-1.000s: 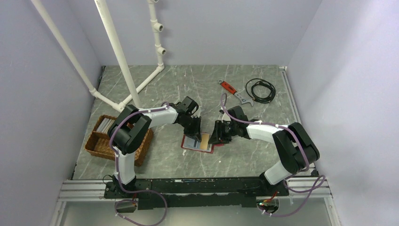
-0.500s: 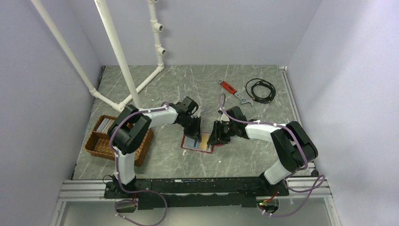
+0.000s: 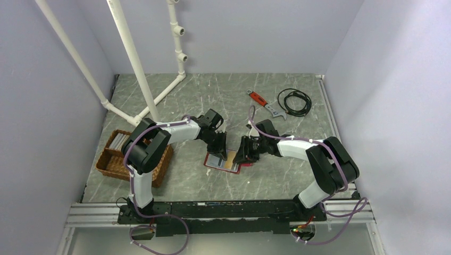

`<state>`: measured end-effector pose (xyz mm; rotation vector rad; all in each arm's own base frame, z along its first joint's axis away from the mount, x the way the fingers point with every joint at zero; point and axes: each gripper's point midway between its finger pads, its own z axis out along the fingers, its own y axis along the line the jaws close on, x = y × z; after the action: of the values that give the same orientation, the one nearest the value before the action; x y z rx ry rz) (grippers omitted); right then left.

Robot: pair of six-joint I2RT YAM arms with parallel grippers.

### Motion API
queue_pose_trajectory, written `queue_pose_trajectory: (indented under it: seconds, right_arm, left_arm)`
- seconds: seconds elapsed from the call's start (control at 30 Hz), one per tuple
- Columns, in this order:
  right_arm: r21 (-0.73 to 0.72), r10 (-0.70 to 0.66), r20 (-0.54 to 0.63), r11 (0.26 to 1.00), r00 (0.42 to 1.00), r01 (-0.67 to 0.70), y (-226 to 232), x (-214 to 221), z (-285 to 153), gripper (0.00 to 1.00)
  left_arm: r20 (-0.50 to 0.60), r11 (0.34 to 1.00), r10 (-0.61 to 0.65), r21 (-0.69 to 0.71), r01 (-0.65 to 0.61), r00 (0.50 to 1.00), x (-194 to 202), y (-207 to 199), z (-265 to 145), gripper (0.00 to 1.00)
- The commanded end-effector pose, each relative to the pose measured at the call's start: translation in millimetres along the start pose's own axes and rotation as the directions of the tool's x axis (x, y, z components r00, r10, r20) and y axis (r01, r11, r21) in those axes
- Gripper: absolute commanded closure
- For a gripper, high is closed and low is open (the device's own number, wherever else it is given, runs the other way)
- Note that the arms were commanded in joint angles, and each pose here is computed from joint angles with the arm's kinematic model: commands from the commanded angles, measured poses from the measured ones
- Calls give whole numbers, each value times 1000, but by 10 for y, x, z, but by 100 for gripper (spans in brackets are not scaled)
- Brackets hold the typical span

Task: Put the credit cards into the card holder
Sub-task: Turn over the card slot in the card holder.

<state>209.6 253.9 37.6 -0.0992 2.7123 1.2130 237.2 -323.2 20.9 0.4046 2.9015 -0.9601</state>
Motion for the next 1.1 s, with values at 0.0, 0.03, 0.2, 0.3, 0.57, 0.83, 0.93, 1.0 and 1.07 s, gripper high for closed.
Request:
queue_pose_trajectory:
  seconds: [0.0, 0.03, 0.2, 0.3, 0.57, 0.83, 0.93, 1.0, 1.07]
  right_arm:
    - [-145, -76, 59, 986, 995, 84, 385, -235, 6, 68]
    - [-154, -70, 57, 985, 996, 78, 392, -232, 10, 68]
    - [-176, -71, 71, 981, 995, 83, 456, -268, -8, 69]
    - [-177, -71, 65, 981, 995, 82, 448, -284, 21, 69]
    - [-178, -77, 56, 980, 995, 85, 417, -305, 80, 68]
    - [-189, -109, 54, 975, 993, 117, 474, -342, 92, 64]
    - [-182, -151, 58, 970, 987, 159, 575, -394, 126, 60]
    - [-190, -174, 59, 965, 983, 183, 686, -428, 176, 57]
    - [-201, -185, 58, 960, 981, 193, 782, -478, 278, 52]
  left_arm:
    - [-24, 1000, 14, -2, -14, 1000, 115, 3, 0, 92]
    - [-21, 1000, 16, 7, -16, 1000, 107, -21, -13, 92]
    - [-1, 1000, 24, 12, -24, 1000, 64, -85, -84, 92]
    - [6, 1000, 27, 8, -27, 1000, 46, -105, -124, 91]
    - [46, 1000, 9, -15, -8, 999, -5, -117, -374, 78]
    - [128, 1000, 3, -25, 0, 992, -85, -171, -853, 66]
    - [157, 999, -6, -47, 13, 988, -69, -136, -1046, 64]
    - [181, 998, -11, -59, 22, 983, -66, -115, -1169, 63]
    - [201, 997, -12, -72, 27, 979, -59, -107, -1278, 62]
